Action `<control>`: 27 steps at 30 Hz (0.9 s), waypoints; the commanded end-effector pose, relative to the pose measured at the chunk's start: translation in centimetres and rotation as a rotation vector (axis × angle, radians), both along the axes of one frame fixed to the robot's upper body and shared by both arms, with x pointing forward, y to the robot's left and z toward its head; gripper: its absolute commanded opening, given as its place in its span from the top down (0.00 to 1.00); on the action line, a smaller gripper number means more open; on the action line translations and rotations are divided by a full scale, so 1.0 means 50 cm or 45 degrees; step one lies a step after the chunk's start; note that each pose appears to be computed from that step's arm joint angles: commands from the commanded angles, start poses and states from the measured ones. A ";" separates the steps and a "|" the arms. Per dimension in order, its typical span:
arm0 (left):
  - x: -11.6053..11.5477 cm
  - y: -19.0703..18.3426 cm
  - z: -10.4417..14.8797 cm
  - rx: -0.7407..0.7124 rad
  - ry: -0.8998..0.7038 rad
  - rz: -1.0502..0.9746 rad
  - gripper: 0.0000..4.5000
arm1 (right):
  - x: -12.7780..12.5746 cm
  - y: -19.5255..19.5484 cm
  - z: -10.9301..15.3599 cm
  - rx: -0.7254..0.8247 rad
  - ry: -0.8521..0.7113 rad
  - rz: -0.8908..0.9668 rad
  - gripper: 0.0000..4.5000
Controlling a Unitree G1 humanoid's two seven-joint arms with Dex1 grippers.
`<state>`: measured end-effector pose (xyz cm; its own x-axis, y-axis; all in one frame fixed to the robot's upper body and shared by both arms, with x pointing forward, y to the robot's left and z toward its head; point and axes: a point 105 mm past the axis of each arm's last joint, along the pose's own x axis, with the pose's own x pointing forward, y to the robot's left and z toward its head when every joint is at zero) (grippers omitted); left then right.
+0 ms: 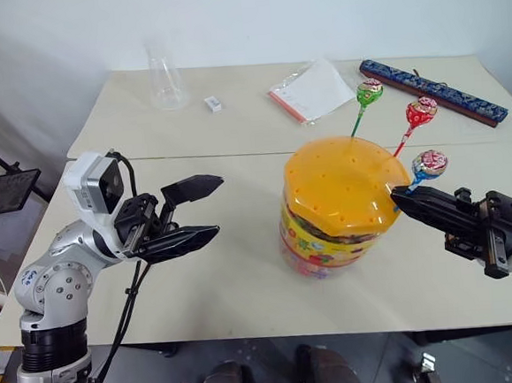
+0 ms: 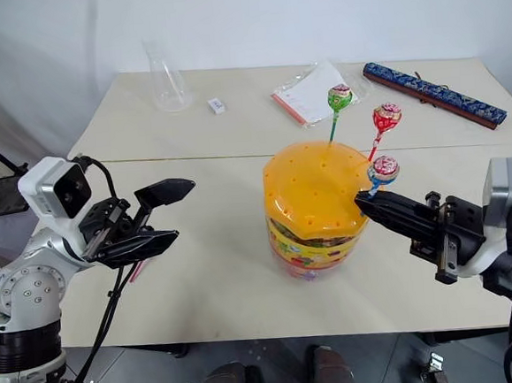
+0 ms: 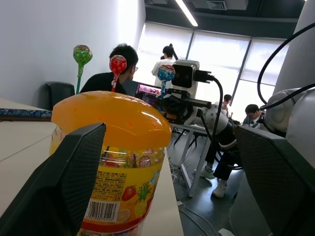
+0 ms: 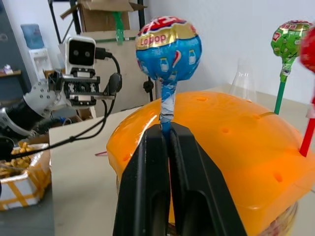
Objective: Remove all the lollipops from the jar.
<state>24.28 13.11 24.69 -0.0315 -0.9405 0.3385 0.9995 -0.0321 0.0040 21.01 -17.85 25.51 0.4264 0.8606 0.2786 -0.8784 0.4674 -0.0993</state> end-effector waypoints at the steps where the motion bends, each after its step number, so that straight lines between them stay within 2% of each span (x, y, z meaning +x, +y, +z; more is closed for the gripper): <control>1: -0.002 -0.008 0.010 -0.019 -0.048 -0.023 0.02 | -0.012 -0.026 0.058 0.125 -0.078 -0.023 0.99; 5: 0.011 -0.014 0.016 -0.013 -0.127 0.027 0.02 | -0.019 -0.062 0.102 0.213 -0.095 -0.096 0.99; 8: 0.021 -0.033 0.031 0.087 -0.276 0.054 0.02 | -0.001 -0.163 0.089 0.190 0.130 -0.374 0.99; 10: 0.020 -0.041 0.036 0.119 -0.318 0.028 0.02 | 0.020 -0.231 0.042 0.100 0.348 -0.612 0.99; 12: 0.020 -0.044 0.038 0.116 -0.318 0.016 0.02 | 0.026 -0.263 0.009 0.016 0.470 -0.726 0.99; 14: 0.015 -0.046 0.007 0.250 -0.325 -0.022 0.02 | 0.040 -0.316 -0.098 -0.303 0.725 -0.956 0.99; 16: 0.016 -0.045 -0.009 0.314 -0.318 -0.020 0.02 | 0.036 -0.358 -0.167 -0.479 0.899 -1.109 0.99; 19: 0.024 -0.044 -0.011 0.311 -0.297 0.033 0.02 | 0.042 -0.358 -0.198 -0.485 0.945 -1.099 0.99; 22: 0.040 -0.041 -0.011 0.302 -0.260 0.110 0.02 | 0.042 -0.366 -0.243 -0.786 0.914 -1.072 0.99; 23: 0.042 -0.039 -0.010 0.296 -0.247 0.122 0.02 | 0.035 -0.371 -0.262 -0.912 0.942 -1.051 0.99; 24: 0.042 -0.037 -0.010 0.301 -0.243 0.122 0.02 | 0.031 -0.373 -0.274 -0.957 0.983 -1.037 0.99; 27: 0.040 -0.036 -0.012 0.323 -0.240 0.111 0.02 | 0.047 -0.370 -0.271 -0.829 0.971 -1.029 0.85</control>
<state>26.47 11.13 23.53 0.0162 -0.9960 0.0879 0.9853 0.0308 0.1679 23.04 -36.10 11.25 0.7324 0.1623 -0.6612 -0.3017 0.9480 -0.1015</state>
